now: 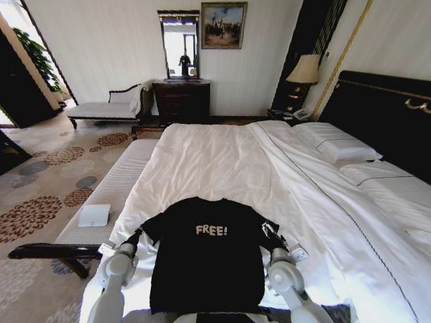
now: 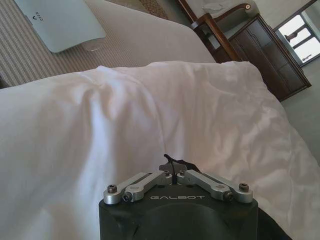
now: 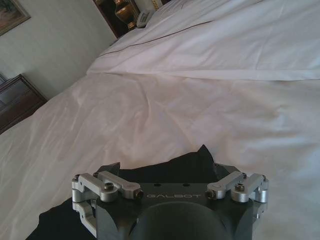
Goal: Fold the clothes on the bed.
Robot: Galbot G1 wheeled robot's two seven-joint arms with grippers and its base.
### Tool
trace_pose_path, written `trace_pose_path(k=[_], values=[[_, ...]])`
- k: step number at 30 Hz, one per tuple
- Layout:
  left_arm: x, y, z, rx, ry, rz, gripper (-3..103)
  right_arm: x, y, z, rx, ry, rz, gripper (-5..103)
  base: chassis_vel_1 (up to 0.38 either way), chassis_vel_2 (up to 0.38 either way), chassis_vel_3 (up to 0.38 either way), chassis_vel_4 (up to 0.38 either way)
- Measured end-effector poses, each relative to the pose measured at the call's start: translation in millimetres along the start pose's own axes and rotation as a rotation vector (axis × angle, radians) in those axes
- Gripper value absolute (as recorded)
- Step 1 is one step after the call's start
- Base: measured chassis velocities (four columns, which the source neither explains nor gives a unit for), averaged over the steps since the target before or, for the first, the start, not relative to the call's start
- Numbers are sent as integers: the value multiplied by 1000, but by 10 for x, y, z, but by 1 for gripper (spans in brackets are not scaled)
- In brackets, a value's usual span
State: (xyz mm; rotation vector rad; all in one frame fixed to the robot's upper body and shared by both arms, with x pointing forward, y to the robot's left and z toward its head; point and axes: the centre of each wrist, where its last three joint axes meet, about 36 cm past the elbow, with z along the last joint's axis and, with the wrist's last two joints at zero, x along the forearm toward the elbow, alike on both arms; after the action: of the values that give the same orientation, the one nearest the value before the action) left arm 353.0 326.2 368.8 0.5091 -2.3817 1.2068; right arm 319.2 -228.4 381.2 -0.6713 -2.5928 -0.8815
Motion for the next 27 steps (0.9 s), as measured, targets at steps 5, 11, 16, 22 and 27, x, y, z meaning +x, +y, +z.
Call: trace_pose_path(k=[5,11,16,22,27], values=[[-148,-22,-59,6,-15,-1,0,7,-22,-11,6,-2,3,100,0,0,0,0],[-224,-8,-185,6,-36,-7,0,10,-17,-34,7,-6,0,100,0,0,0,0],[-239,-3,-221,2,-44,-5,0,-1,-12,-33,7,-6,-1,100,0,0,0,0],[-288,39,-154,-6,-41,-23,0,-10,-6,-8,6,-1,1,100,0,0,0,0],[-320,57,-60,-9,-32,-35,0,-16,-18,-4,8,0,5,100,0,0,0,0]])
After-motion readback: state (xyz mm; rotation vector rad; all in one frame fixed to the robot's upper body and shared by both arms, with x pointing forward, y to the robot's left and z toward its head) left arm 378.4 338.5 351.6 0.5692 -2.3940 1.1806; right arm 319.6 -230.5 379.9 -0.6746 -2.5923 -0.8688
